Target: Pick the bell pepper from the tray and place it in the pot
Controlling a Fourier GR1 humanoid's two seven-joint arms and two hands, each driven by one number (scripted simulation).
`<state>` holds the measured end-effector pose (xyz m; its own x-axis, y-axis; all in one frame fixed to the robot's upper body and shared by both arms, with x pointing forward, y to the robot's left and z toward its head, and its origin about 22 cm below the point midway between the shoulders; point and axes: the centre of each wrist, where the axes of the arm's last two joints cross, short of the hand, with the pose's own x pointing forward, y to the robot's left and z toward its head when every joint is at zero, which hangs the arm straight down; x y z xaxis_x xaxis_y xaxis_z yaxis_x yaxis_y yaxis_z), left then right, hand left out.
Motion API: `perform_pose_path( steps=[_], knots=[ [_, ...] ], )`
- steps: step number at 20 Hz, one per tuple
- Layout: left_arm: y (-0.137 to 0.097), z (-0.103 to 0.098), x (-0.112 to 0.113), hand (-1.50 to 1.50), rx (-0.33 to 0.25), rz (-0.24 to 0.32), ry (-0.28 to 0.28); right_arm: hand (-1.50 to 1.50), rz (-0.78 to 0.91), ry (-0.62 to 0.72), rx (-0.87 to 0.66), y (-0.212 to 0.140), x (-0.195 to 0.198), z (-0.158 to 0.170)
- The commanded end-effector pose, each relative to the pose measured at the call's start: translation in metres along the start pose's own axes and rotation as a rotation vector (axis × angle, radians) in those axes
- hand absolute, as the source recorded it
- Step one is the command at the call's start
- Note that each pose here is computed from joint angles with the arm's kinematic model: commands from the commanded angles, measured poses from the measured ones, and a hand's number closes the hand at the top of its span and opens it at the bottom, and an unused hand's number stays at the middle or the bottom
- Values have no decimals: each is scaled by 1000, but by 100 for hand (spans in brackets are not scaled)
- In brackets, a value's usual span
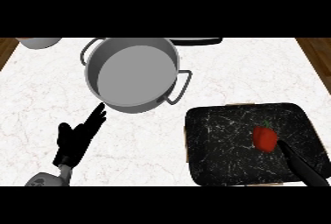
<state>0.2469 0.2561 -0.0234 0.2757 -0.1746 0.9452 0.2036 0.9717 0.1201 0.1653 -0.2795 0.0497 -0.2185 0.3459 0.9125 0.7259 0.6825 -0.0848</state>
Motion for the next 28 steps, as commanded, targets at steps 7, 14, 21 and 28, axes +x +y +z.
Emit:
perform_pose_path(
  steps=[7, 14, 21, 28],
  knots=[
    [-14, -4, 7, 0, -20, 2, -3, -150, 15, 340, 116, -22, 61, -12],
    [-28, -15, 6, 0, -37, -3, -13, -150, 90, 540, 391, -2, 36, -30],
    [-18, -13, 6, 0, -37, 19, -15, -150, 127, 591, 435, -13, -26, -12],
    [-21, -1, 16, 0, -27, 4, -20, -150, 163, 522, 335, -13, -47, 12]
  ],
)
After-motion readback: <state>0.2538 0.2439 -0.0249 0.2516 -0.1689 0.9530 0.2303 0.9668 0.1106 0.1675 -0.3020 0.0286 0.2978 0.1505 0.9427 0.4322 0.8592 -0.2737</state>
